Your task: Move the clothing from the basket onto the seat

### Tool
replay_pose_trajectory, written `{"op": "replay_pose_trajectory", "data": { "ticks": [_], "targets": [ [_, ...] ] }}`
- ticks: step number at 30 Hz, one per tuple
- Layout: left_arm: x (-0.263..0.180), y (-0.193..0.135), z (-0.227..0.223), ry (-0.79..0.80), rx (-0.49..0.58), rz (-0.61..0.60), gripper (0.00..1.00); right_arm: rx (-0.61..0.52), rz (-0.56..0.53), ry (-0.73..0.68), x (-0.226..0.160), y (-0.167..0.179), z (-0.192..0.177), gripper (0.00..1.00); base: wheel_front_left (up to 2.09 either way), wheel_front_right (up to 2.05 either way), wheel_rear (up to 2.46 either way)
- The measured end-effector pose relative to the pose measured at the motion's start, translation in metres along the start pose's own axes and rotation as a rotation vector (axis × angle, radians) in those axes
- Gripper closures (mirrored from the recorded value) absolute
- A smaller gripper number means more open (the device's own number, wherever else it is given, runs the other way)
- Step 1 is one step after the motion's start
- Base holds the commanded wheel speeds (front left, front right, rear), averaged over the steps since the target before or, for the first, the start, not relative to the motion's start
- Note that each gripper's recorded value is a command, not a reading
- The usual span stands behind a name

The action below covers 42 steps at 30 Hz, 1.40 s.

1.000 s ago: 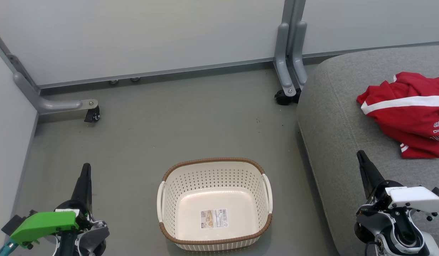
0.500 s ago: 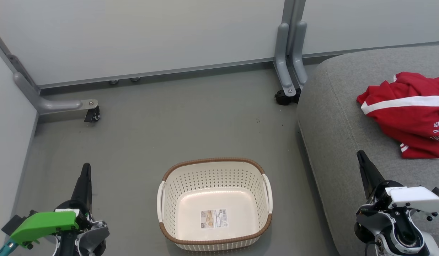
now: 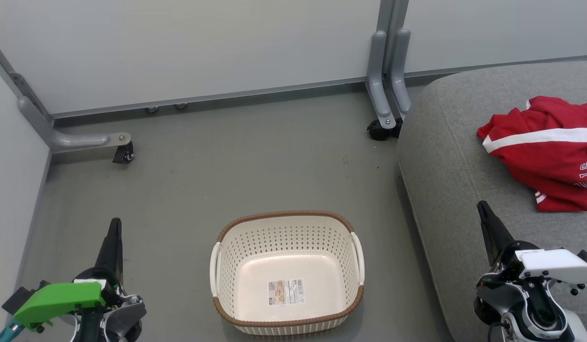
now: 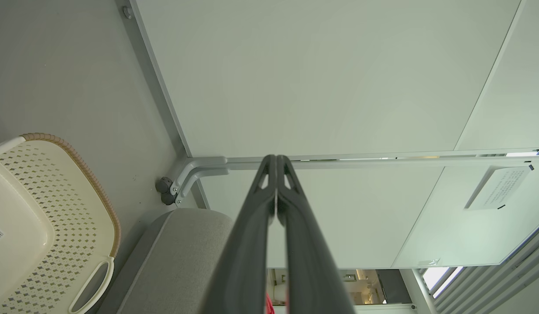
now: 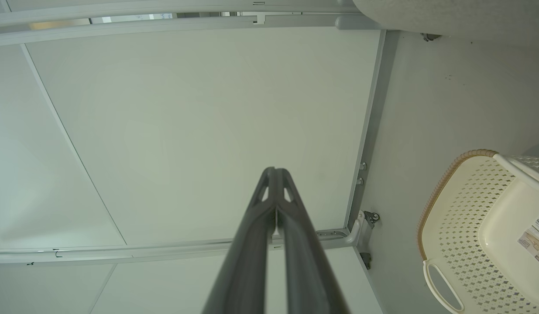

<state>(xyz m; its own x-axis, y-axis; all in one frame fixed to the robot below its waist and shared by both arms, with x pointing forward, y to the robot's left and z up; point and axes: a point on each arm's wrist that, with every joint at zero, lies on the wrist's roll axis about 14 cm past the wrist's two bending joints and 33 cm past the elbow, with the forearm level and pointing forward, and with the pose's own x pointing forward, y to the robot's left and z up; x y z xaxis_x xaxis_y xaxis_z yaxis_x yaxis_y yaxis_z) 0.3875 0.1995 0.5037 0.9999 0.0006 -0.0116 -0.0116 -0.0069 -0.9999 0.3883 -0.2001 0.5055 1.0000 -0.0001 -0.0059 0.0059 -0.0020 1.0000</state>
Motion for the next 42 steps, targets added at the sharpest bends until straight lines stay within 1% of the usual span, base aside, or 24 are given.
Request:
{"op": "replay_pose_trajectory", "data": {
  "ticks": [42],
  "targets": [
    [0.0000, -0.0001, 0.0000, 0.000, 0.000, 0.000, 1.00, 0.000, 0.000, 0.000, 0.0000, 0.0000, 0.0001, 1.00, 0.00, 0.00, 0.00]
  ]
}}
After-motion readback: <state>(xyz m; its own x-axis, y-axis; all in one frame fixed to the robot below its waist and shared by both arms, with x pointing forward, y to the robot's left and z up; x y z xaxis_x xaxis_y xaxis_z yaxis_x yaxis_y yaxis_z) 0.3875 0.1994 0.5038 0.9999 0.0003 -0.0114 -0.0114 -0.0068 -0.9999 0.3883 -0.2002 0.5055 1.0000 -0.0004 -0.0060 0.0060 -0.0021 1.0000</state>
